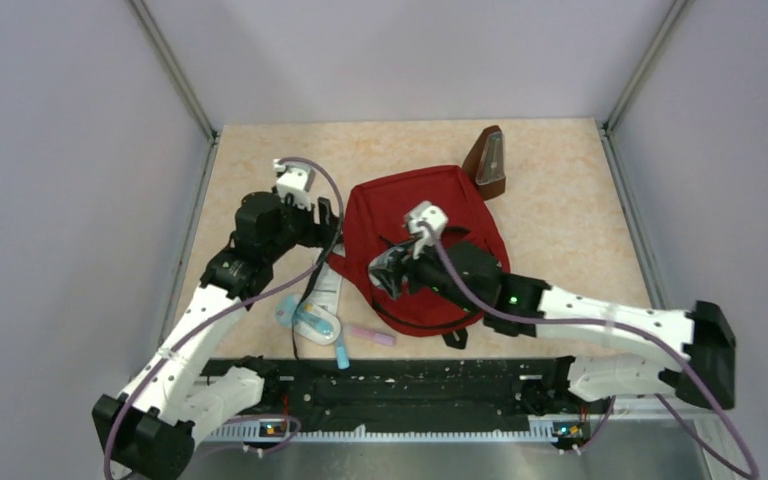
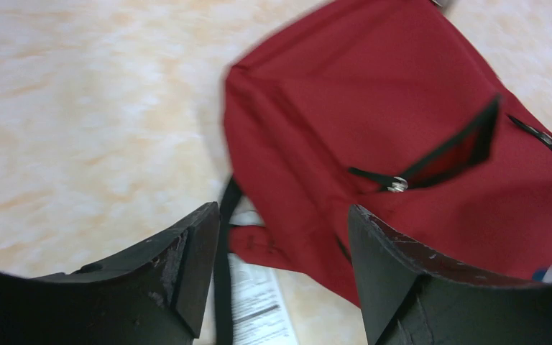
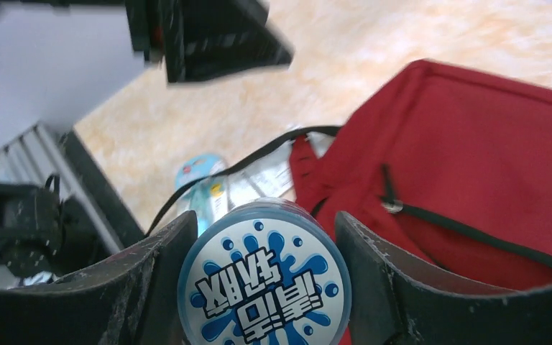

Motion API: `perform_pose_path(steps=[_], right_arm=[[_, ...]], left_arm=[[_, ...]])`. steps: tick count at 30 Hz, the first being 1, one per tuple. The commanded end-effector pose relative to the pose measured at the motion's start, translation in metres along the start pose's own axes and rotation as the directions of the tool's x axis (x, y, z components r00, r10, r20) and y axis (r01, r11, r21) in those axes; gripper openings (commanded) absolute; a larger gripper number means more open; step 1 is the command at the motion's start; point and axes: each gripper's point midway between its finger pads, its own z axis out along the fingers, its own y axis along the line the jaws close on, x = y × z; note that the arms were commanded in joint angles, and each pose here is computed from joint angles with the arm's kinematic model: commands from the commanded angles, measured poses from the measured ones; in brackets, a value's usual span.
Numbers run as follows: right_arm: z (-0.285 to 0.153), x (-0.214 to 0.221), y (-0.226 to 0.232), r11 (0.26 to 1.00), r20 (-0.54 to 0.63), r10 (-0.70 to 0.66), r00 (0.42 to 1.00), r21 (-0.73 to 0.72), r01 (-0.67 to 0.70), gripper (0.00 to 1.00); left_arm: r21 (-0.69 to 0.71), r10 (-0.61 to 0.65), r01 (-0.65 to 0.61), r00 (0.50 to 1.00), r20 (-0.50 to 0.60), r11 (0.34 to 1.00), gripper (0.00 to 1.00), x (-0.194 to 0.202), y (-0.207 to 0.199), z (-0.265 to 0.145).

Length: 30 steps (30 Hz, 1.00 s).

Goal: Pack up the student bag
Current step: Pick up the stationery from the center of the board.

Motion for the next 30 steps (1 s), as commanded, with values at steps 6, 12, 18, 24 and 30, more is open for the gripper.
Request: perform_pose_path(steps=[6,12,18,24,30], right_arm=[[-0.081,-0.033,-0.138,0.888,0.300,0.070,0.951,0.416,-0.197,0.00],[-0.104,-0.026,-0.179,0.826,0.376,0.056,0.925,0.503,-0.254,0.00],[-0.106,-0.020,-0.182,0.820,0.428,0.085,0.900,0.482,-0.307,0.00],[-0.106,-0.014,-0.182,0.819,0.428,0.097,0.898,0.478,-0.317,0.00],[-0.105,-0.013,-0.182,0.820,0.436,0.108,0.893,0.469,-0.328,0.00]], left_arm=[[0.314,0.127,-0.098,0.989,-0.072,0.944,0.69,0.026,-0.121,0.035],[0.391,0.160,-0.150,0.987,0.007,0.908,0.72,0.020,-0.163,0.070],[0.403,0.254,-0.239,0.967,0.017,0.884,0.74,0.027,-0.177,0.111],[0.377,0.348,-0.325,0.938,0.007,0.868,0.79,0.040,-0.174,0.136],[0.301,0.414,-0.393,0.910,-0.003,0.869,0.81,0.054,-0.158,0.146]])
